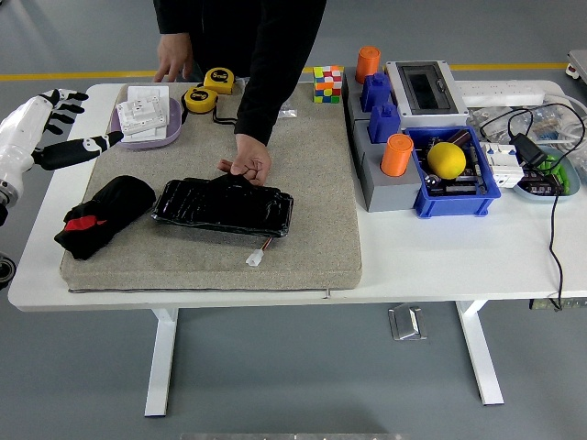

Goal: Pick the rag up,wipe the panel,place it on the desk

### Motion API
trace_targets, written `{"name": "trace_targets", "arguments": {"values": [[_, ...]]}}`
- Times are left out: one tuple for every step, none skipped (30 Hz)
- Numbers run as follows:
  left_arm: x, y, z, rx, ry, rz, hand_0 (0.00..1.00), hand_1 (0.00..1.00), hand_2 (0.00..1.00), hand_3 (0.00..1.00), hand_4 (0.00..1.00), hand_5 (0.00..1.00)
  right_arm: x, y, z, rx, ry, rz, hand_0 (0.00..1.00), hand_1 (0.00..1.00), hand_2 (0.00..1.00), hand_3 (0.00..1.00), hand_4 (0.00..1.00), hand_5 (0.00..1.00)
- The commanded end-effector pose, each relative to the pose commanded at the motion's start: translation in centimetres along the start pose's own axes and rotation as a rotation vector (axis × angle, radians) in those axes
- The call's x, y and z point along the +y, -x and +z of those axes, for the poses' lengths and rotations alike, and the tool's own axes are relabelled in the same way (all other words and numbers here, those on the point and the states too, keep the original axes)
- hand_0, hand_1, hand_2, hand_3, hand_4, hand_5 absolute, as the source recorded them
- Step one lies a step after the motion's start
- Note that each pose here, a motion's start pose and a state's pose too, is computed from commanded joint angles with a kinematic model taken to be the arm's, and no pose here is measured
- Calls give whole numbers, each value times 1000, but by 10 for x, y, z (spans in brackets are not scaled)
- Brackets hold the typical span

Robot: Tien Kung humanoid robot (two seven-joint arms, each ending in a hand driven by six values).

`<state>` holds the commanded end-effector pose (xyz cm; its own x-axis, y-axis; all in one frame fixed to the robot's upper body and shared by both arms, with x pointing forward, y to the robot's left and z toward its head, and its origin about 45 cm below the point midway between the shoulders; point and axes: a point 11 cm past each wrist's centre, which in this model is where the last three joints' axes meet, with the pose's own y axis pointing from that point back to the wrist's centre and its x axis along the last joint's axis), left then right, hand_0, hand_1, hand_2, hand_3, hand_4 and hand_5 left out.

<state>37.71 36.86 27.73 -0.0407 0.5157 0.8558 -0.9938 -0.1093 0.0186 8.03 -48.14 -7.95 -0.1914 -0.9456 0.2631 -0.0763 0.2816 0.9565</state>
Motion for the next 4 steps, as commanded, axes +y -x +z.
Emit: {"name": "trace_targets", "arguments": {"values": [[0, 0, 0, 1, 1, 0, 544, 683, 735, 793, 966, 607, 0, 0, 0, 1, 0, 0, 793, 690, 721, 662, 998, 502], [0, 0, 0, 2, 0, 1, 544, 683, 735, 793, 966, 607, 0, 0, 0, 1, -1, 0, 793, 690, 721, 662, 998, 502], [0, 0, -1, 2, -1, 1, 544, 683, 735, 793, 966, 607, 0, 0, 0, 1, 0, 0, 793, 690, 721, 662, 998, 502], [0, 0, -1, 3, -1, 0, 544, 683, 735, 793, 966, 607, 0, 0, 0, 3, 0, 0, 793, 690, 721, 662, 998, 502]]}}
